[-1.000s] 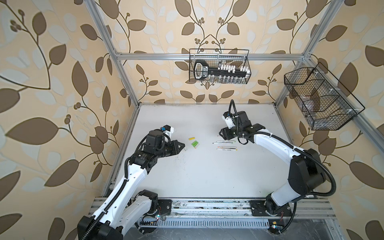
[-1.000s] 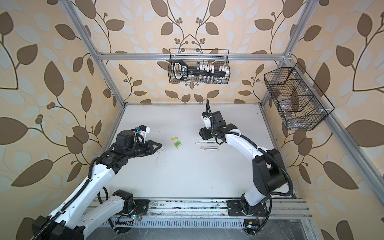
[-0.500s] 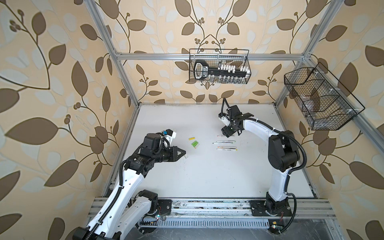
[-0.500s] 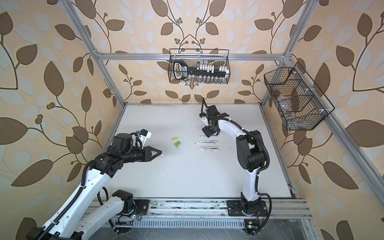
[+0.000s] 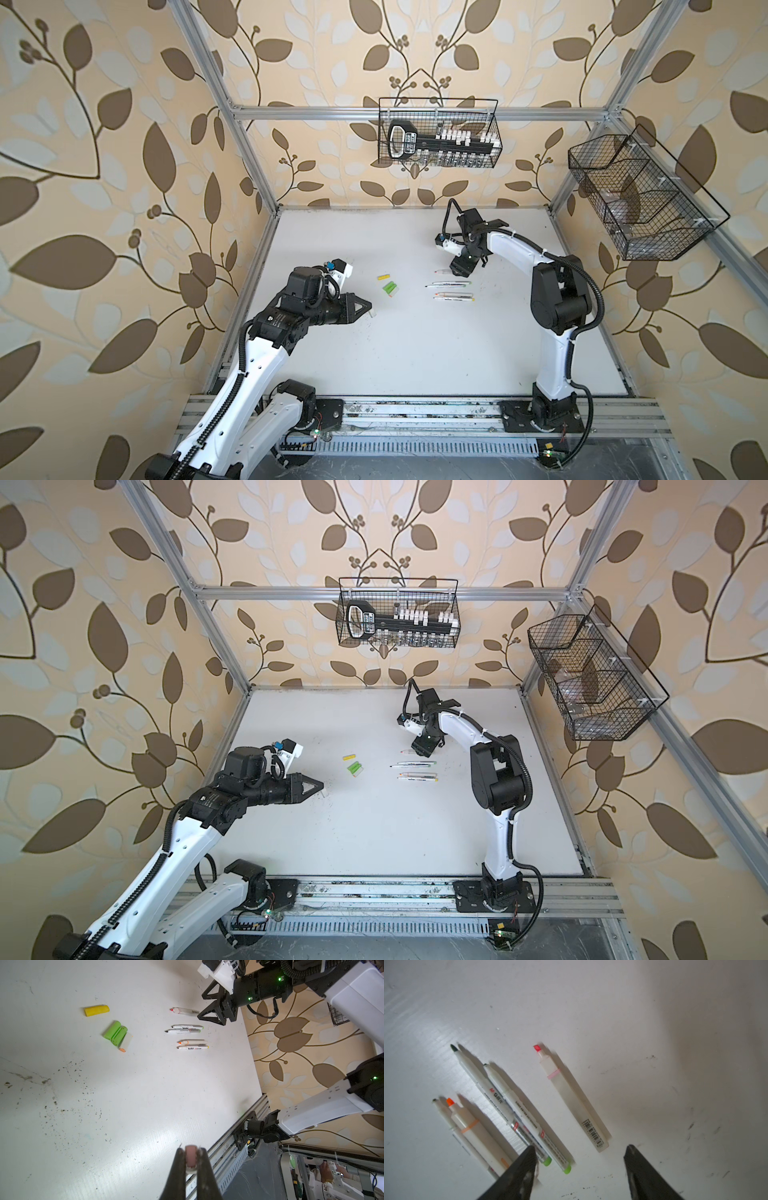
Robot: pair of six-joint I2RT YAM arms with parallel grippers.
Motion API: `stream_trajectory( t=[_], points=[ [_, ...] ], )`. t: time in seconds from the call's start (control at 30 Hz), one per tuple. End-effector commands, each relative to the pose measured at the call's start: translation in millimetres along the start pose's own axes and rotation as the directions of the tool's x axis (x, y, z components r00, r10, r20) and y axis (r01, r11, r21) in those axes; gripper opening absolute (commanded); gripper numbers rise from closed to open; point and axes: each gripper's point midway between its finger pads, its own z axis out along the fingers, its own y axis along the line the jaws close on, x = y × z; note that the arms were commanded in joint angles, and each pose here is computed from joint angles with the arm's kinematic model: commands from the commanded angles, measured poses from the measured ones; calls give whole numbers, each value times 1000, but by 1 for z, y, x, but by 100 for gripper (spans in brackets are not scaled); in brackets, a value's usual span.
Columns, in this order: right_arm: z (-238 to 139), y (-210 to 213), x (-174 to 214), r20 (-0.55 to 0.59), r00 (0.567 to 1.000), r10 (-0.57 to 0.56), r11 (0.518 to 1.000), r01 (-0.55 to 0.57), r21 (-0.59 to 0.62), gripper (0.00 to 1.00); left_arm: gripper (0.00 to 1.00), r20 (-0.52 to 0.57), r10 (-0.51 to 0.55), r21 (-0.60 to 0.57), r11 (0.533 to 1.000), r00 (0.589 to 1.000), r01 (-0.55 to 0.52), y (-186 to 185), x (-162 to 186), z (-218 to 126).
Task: Insert the pens into the pen caps
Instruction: 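Move the right gripper over the white pink-tipped highlighter among the pens, then grasp the pink-tipped highlighter with the right gripper and lift it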
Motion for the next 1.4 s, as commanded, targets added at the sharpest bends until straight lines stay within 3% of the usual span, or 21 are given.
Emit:
stream_trajectory(
  t=[0.0,0.33,0.67,1.0,1.37],
  points=[
    [3,5,2,5,995,-100,994,100,-44,68,0,11,39,8,999,999,-39,-6,-4,-3],
    [21,-12,1,-62,992,-111,994,110,-16,60,0,29,44,-7,999,999,-44,-5,-5,-7],
    [34,-6,0,-60,990,-125,991,122,-60,48,0,36,44,-17,999,998,-44,-4,-6,-8],
    [47,2,1,-67,989,-133,988,126,-91,46,0,51,52,-25,998,997,-51,-4,-7,-11],
    [63,21,-1,-87,983,-160,975,144,-169,32,0,54,51,-27,998,997,-50,-3,-8,-11]
  ],
)
